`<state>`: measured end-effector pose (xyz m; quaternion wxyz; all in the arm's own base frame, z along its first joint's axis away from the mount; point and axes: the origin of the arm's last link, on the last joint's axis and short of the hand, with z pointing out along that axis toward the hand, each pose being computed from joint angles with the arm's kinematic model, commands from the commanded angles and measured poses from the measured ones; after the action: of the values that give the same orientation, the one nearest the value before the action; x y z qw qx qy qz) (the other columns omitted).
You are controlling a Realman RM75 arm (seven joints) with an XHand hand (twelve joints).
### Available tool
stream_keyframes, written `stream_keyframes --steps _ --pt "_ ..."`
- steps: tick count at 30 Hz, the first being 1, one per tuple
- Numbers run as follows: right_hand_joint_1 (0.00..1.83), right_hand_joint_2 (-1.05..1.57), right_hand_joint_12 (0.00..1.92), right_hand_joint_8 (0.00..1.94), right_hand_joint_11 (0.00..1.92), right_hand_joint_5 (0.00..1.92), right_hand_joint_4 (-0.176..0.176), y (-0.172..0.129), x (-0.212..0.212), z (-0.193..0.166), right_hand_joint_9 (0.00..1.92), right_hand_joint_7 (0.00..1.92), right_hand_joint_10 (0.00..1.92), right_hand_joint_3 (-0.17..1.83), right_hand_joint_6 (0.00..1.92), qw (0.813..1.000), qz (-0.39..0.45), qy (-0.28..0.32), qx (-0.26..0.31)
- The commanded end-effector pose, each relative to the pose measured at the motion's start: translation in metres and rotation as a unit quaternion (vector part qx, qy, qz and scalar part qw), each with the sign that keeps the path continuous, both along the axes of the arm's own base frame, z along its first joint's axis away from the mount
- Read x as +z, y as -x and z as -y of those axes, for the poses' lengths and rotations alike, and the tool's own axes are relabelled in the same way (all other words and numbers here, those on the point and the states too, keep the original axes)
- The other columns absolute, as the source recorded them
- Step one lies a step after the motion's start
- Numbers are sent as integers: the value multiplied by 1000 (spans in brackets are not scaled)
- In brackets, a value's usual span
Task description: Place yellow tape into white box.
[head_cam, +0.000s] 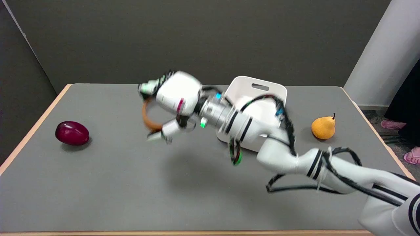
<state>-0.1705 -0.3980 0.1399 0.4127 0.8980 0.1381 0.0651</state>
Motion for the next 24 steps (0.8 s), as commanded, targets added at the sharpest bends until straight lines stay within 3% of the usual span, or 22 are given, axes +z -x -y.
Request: stream_keyframes --steps 1,6,14,24 --pt "1182 1042 1690 1377 834 612 -105 -129 136 44 878 888 1306 432 1507 960 -33 216 177" --pt "1182 1044 1679 1379 830 611 -107 -104 194 54 877 888 1303 429 1505 952 -29 277 126" --pt "1183 1047 1670 1380 827 610 -110 -32 261 57 877 887 1301 424 1503 937 -42 344 33" --pt "1183 1045 1670 1380 827 611 -108 51 270 38 876 887 1300 428 1503 936 -68 341 -58"
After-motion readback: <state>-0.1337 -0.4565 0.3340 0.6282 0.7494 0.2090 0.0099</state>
